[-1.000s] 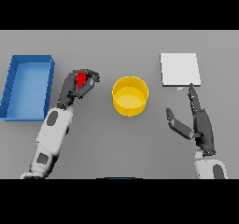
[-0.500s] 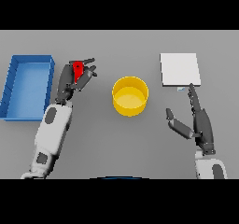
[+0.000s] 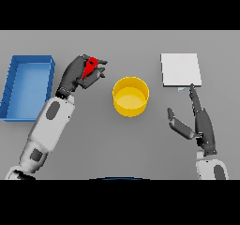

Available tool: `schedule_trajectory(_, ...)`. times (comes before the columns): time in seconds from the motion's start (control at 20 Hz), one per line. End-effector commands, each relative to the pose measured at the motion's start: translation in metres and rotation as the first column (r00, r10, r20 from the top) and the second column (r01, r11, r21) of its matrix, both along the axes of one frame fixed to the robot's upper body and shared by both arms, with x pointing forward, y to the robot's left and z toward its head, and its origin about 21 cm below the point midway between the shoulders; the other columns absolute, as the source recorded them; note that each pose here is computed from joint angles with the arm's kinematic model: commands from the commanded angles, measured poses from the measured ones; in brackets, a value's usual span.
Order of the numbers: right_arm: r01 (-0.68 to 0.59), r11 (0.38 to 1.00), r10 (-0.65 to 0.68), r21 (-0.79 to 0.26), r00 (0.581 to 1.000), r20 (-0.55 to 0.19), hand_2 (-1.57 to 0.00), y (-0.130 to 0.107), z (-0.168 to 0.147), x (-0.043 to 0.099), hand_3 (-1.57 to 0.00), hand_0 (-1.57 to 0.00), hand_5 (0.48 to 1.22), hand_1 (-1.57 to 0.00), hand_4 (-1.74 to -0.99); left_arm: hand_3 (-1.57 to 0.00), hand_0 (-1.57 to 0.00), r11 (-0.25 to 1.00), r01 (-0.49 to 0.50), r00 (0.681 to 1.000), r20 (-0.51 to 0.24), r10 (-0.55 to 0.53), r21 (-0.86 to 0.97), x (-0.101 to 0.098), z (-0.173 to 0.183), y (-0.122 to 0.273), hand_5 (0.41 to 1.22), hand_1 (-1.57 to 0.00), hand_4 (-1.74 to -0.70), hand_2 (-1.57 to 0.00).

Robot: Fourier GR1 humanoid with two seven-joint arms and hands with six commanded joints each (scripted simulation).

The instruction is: Pick up the red beaker and tilt it to pour out 1 green nut into yellow bowl. Pick up the yellow bowl and place it on the metallic measuring scale.

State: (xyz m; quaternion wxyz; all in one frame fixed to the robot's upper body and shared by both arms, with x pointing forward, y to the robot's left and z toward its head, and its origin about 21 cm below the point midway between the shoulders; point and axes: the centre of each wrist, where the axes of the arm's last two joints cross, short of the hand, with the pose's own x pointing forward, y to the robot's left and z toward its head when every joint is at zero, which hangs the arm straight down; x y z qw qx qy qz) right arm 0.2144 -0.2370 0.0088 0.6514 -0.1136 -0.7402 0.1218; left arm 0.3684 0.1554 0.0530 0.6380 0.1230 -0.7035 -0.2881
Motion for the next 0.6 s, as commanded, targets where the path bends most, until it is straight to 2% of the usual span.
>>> schedule_trajectory(0.0, 0.000, 1.000, 0.000, 0.004, 1.000, -0.007, 0.00, 0.002, 0.001, 0.002, 0.00, 0.00, 0.678, 0.00, -1.256, -1.56, -1.56, 1.000, 0.006, 1.000, 0.000, -0.006, 0.026, 0.001, 0.002, -0.003, 1.111, -1.56, -1.73, -1.56)
schedule_trajectory(0.1, -0.007, 1.000, 0.007, 0.004, 1.000, -0.002, 0.00, 0.001, 0.002, -0.001, 0.00, 0.00, 0.680, 0.00, -1.254, -1.56, -1.57, 0.996, 0.007, 1.000, -0.002, -0.007, 0.094, 0.003, 0.008, -0.004, 1.114, -1.57, -1.73, -1.57)
schedule_trajectory(0.25, -0.012, 1.000, 0.013, 0.019, 1.000, -0.013, 0.00, 0.003, 0.000, -0.001, 0.00, 0.00, 0.685, 0.00, -1.252, -1.57, -1.57, 0.954, 0.013, 1.000, 0.020, -0.020, 0.299, 0.006, 0.016, -0.022, 1.131, -1.57, -1.74, -1.57)
schedule_trajectory(0.4, -0.014, 1.000, 0.014, 0.028, 1.000, -0.009, 0.00, 0.007, 0.002, -0.001, 0.00, 0.00, 0.690, 0.00, -1.256, -1.57, -1.57, 0.852, 0.046, 0.994, 0.061, -0.091, 0.522, 0.005, 0.021, -0.033, 1.127, -1.57, -1.74, -1.57)
schedule_trajectory(0.55, -0.015, 1.000, 0.015, 0.020, 1.000, -0.008, 0.00, 0.004, 0.003, -0.003, 0.00, 0.00, 0.700, 0.00, -1.270, -1.57, -1.57, 0.736, 0.055, 0.985, 0.085, -0.152, 0.675, 0.008, 0.028, -0.046, 1.173, -1.57, -1.74, -1.57)
